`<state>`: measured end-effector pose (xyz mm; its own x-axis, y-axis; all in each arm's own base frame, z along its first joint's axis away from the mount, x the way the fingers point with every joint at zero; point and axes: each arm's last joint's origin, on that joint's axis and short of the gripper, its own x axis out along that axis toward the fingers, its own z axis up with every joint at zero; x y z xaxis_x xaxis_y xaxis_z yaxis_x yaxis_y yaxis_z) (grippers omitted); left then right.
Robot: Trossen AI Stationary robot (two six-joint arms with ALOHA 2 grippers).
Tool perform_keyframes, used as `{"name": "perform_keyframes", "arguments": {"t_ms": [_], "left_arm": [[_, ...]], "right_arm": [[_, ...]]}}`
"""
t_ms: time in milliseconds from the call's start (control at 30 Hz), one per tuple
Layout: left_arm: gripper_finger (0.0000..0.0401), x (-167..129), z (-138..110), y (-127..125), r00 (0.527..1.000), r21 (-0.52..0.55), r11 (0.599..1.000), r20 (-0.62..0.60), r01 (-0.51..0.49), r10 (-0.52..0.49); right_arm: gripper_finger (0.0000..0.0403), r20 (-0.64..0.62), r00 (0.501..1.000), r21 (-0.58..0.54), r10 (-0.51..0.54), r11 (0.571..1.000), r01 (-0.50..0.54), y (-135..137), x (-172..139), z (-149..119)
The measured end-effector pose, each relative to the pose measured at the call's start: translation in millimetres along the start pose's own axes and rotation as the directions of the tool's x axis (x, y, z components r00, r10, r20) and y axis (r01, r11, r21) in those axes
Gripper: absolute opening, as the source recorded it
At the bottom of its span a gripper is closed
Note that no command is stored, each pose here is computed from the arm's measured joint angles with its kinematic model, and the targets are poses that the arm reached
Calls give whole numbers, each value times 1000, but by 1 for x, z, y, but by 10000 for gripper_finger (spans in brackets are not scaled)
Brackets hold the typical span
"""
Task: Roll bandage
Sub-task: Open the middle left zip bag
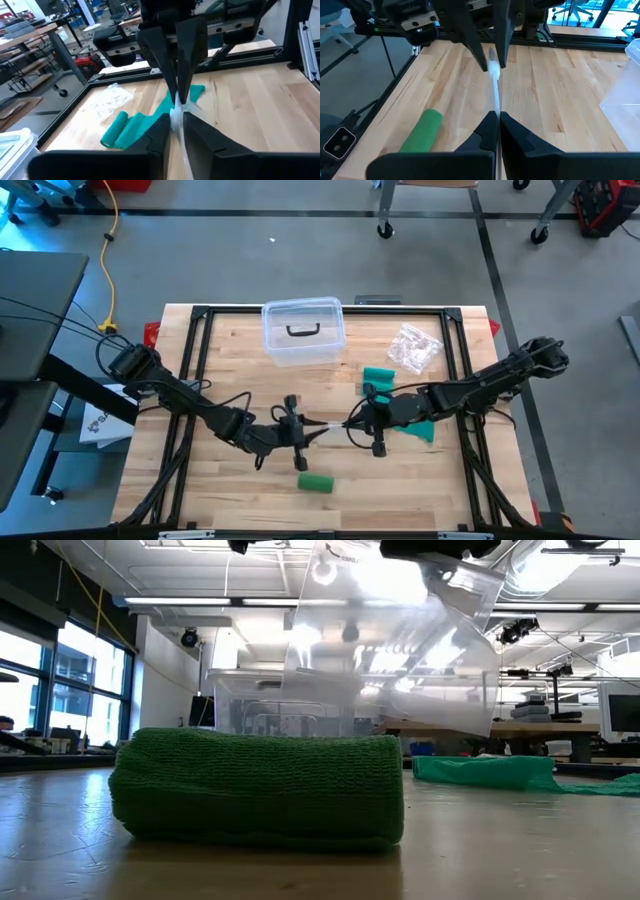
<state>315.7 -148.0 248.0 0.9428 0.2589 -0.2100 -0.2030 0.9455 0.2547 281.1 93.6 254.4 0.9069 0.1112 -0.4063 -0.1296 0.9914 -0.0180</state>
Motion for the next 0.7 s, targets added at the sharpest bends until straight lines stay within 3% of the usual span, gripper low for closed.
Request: {"name": "perform_keyframes", "arguments": {"t_ms": [333,700], "left_arm": [[8,2,0,1,1000,-3,1000,-1,17,-17],[38,10,-1,8,996,-25,996,4,89,-89]], "right_arm": [[0,-6,1000,-1,11,1000,-11,0,0,-1],[0,7,1000,1,11,1000,-11,0,0,0]]}}
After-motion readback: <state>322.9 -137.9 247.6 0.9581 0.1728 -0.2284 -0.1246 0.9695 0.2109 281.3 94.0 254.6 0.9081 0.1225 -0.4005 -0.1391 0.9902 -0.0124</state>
